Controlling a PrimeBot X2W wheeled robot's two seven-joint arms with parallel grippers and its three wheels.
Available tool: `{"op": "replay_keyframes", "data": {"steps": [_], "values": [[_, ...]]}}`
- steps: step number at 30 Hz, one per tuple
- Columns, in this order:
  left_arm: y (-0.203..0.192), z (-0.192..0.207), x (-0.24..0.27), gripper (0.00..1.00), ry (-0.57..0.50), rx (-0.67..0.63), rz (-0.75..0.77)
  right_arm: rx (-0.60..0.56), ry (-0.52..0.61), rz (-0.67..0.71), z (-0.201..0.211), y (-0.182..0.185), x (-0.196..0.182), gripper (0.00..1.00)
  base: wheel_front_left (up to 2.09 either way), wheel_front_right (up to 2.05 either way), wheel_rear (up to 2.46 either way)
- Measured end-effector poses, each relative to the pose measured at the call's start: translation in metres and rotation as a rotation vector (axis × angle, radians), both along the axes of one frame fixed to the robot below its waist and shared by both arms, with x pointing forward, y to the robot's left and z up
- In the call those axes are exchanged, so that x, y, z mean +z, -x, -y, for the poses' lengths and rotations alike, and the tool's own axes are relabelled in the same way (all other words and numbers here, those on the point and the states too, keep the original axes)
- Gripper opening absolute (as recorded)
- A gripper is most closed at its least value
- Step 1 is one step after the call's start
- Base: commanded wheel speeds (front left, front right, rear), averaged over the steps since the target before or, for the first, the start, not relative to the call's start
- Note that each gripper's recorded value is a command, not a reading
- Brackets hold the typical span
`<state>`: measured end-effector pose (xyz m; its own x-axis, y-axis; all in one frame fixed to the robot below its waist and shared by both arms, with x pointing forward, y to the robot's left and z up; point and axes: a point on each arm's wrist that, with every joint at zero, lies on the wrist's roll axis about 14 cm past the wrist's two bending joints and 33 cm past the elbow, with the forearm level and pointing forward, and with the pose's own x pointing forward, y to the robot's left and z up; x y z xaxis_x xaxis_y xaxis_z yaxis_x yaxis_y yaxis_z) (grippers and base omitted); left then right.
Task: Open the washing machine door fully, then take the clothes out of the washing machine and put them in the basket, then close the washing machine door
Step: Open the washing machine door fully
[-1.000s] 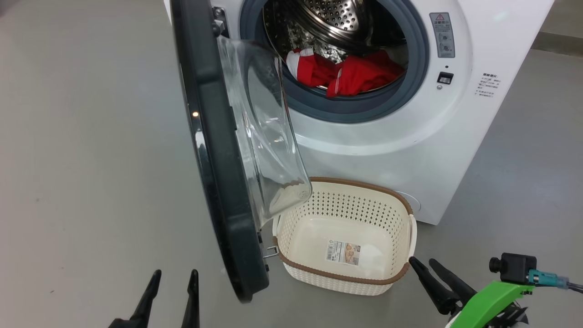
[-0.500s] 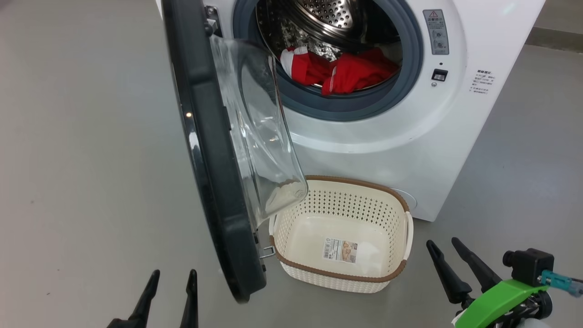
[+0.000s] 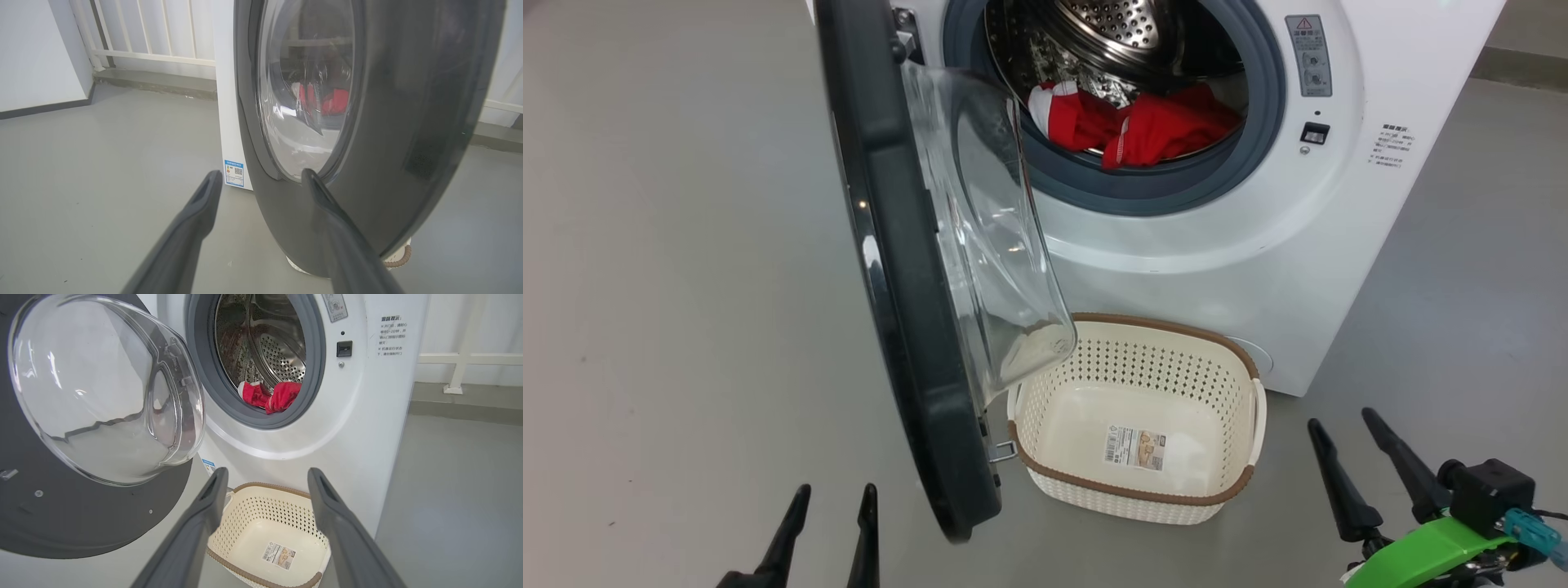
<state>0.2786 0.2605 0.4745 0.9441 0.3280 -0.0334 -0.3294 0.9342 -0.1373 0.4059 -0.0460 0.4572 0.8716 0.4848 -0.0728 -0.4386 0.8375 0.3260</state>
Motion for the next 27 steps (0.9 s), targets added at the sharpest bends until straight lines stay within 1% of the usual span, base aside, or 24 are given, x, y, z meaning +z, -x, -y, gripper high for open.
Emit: {"op": "replay_keyframes", "data": {"steps": [6,10,13,21,22,23,27], "values": [[0.000,0.000,0.001,1.00,0.000,0.000,0.004,-0.027,0.031,0.058,0.005,-0.001,0.010,1.00,0.00,0.00,0.00],[0.001,0.000,0.001,1.00,0.001,0.001,0.006,-0.049,0.050,0.038,0.011,0.006,0.002,1.00,0.00,0.00,0.00],[0.002,0.000,0.000,1.00,0.002,0.001,0.003,-0.048,0.094,0.011,0.014,0.013,-0.012,1.00,0.00,0.00,0.00],[0.002,0.001,0.000,1.00,0.003,-0.002,0.004,-0.066,0.100,-0.001,0.017,0.018,-0.016,1.00,0.00,0.00,0.00],[0.002,0.001,0.001,0.80,0.003,-0.003,0.006,-0.067,0.101,0.001,0.018,0.018,-0.016,1.00,0.00,0.00,0.00],[0.002,0.001,0.001,0.00,0.004,-0.003,0.007,-0.066,0.106,0.005,0.018,0.018,-0.015,1.00,0.00,0.00,0.00],[0.002,-0.004,0.010,0.00,0.023,0.017,0.045,-0.062,0.116,0.018,0.017,0.017,-0.013,1.00,0.00,0.00,0.00]]}}
